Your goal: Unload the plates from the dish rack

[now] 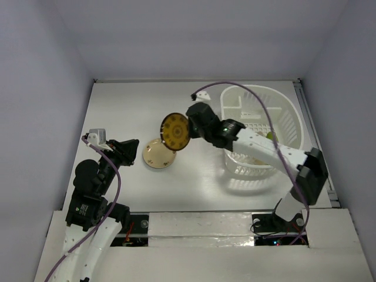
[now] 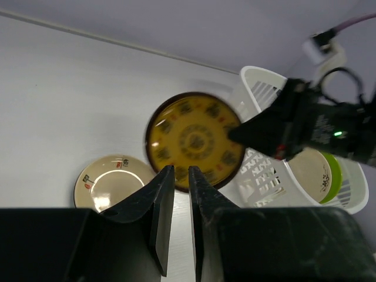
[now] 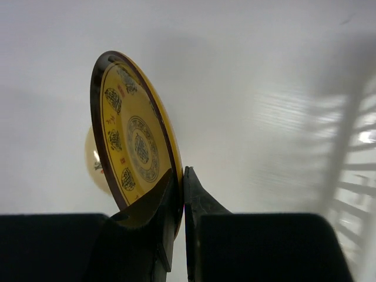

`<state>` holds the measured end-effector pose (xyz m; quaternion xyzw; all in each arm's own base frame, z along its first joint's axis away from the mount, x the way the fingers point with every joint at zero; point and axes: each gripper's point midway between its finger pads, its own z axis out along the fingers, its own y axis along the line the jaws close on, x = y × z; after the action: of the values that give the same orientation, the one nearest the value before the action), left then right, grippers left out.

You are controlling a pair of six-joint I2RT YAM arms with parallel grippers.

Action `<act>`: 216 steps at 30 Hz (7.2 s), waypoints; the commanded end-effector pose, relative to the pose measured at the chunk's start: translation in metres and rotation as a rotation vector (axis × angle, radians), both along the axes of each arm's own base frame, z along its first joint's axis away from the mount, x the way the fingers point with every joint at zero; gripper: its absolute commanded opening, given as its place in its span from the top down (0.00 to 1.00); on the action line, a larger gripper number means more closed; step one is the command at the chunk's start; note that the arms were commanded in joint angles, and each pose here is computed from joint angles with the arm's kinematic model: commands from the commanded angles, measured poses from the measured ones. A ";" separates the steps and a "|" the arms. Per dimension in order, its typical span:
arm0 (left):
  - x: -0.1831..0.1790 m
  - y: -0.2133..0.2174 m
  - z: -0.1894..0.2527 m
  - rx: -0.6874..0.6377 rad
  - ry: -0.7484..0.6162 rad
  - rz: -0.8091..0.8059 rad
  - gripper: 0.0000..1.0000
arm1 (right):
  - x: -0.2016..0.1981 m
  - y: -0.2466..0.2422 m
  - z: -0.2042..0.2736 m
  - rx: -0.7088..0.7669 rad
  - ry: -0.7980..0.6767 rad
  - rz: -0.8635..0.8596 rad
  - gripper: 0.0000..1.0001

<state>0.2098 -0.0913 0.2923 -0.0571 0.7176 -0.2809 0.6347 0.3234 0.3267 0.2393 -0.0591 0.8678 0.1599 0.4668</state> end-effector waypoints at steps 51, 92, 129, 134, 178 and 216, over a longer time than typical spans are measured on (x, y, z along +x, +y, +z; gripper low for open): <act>-0.004 -0.001 0.018 -0.026 -0.067 -0.006 0.84 | -0.007 -0.002 -0.032 0.110 0.039 -0.132 0.64; -0.028 -0.007 0.035 -0.057 -0.149 -0.069 0.82 | -0.015 -0.335 -0.057 -0.486 0.422 -0.623 0.66; -0.024 -0.007 0.032 -0.057 -0.133 -0.059 0.82 | -0.004 -0.357 0.012 -0.721 0.130 -0.732 1.00; -0.023 -0.008 0.030 -0.058 -0.126 -0.060 0.82 | -0.008 -0.352 0.056 -0.587 0.025 -0.804 1.00; -0.010 -0.003 0.020 -0.048 -0.074 -0.012 0.82 | -0.004 0.101 -0.131 0.220 0.262 0.025 0.56; -0.012 -0.008 0.020 -0.048 -0.081 -0.043 0.81 | 0.120 -0.307 -0.118 0.290 0.359 -0.625 0.06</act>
<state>0.1945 -0.0952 0.3062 -0.0520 0.6941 -0.3040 0.6504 0.4284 0.0082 0.1004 0.3045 0.8880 0.0942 0.3315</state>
